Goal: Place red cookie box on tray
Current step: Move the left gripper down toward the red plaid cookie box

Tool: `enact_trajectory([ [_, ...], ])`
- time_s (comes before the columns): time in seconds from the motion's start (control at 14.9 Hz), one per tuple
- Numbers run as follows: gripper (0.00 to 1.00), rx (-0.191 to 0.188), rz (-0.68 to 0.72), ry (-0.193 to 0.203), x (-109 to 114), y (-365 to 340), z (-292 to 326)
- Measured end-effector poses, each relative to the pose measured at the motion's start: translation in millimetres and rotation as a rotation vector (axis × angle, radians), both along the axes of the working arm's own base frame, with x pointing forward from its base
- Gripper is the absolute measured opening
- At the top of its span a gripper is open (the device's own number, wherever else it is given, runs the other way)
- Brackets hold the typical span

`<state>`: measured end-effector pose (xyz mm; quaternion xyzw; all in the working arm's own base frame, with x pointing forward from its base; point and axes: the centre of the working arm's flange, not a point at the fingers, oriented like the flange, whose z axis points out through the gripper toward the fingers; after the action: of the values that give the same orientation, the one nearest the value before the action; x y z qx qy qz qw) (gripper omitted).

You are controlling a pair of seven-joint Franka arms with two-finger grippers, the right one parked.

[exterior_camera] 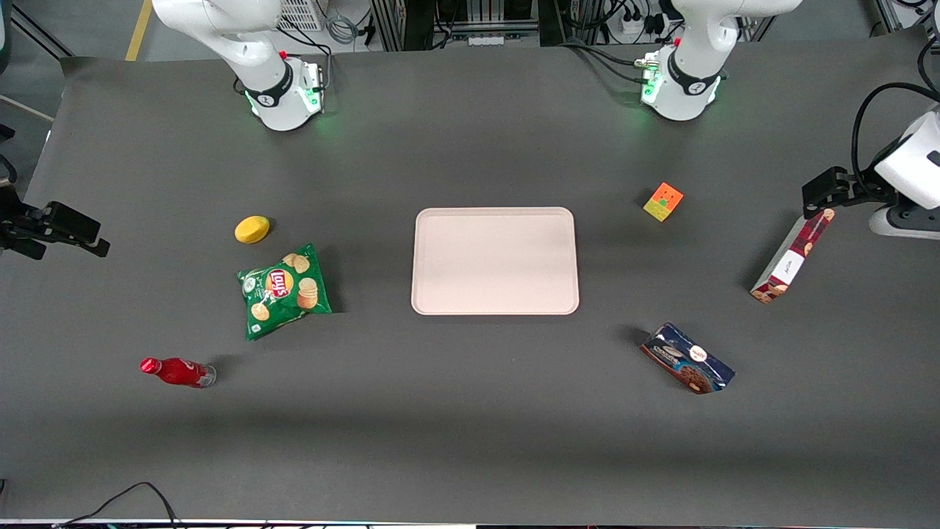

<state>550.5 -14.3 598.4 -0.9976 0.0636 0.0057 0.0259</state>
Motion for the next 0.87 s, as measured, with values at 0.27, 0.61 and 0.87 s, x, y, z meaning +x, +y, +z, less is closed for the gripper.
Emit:
enact_trajectory([
  [0.27, 1.0, 0.0, 0.001, 0.0, 0, 0, 0],
  [0.61, 1.0, 0.005, -0.001, 0.03, 2, 11, -11],
  [0.87, 1.0, 0.062, -0.115, 0.097, 9, 57, -62],
])
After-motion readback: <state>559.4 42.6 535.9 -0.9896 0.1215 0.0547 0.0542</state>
